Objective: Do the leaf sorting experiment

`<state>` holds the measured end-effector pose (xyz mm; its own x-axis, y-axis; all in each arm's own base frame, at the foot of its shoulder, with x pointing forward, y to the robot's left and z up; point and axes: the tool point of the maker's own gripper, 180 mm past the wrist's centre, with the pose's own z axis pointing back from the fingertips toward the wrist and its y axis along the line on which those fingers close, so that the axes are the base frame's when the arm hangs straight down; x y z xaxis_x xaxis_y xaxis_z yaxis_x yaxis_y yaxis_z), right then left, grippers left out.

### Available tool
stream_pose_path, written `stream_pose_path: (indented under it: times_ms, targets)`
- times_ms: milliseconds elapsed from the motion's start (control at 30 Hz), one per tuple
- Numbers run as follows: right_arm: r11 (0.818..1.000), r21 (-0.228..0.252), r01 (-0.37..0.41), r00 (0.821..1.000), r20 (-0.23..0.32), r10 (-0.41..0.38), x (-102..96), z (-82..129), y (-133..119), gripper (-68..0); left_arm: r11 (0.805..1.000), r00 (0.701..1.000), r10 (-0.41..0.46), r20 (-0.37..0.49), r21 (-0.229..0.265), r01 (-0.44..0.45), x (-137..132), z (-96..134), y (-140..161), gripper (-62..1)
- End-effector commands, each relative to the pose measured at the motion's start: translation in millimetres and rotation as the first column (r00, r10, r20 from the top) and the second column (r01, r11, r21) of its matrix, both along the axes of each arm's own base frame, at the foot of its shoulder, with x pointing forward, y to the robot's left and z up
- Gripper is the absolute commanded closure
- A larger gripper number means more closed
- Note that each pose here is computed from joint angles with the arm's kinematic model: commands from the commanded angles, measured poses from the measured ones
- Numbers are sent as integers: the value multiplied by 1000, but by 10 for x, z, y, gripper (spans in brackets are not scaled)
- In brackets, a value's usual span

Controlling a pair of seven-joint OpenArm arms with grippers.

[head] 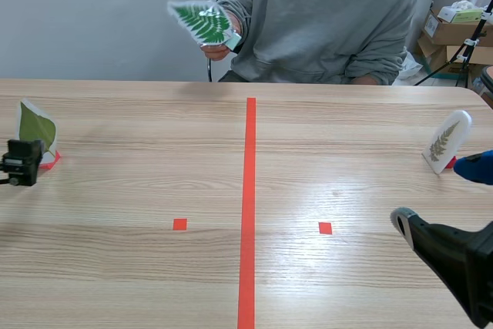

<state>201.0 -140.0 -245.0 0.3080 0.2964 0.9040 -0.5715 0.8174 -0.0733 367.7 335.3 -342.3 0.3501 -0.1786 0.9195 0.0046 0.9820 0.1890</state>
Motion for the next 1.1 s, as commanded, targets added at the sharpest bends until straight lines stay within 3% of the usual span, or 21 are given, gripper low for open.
stream_pose_path:
  times_ms: [0,133,267,333,500,700,933,1067]
  targets:
    - [1000,0,-7,1000,20,7,31,59,13,-562,998,999,-36,24,51,35,-96,185,57,-623]
    - [1000,-4,-7,1000,14,7,27,47,9,-562,983,990,-140,1,122,139,-480,293,-140,-623]
    - [1000,-4,-7,1000,14,7,27,47,9,-562,964,970,-239,44,130,231,-848,564,-482,-623]
    - [1000,-5,-7,1000,13,7,26,45,9,-562,953,954,-292,71,104,284,-1011,722,-708,-623]
    - [1000,-4,-7,1000,13,7,26,46,9,-562,904,898,-428,100,22,428,-1337,992,-1267,-623]
    - [1000,-4,-7,1000,13,7,26,46,9,-562,849,850,-518,99,-61,524,-1582,1083,-1693,-623]
    - [1000,-3,-6,1000,14,6,27,47,9,-562,835,845,-531,59,-131,534,-1732,1018,-1867,-623]
    - [1000,-4,-6,1000,13,6,26,46,9,-562,822,834,-549,58,-144,551,-1781,1031,-1928,-623]
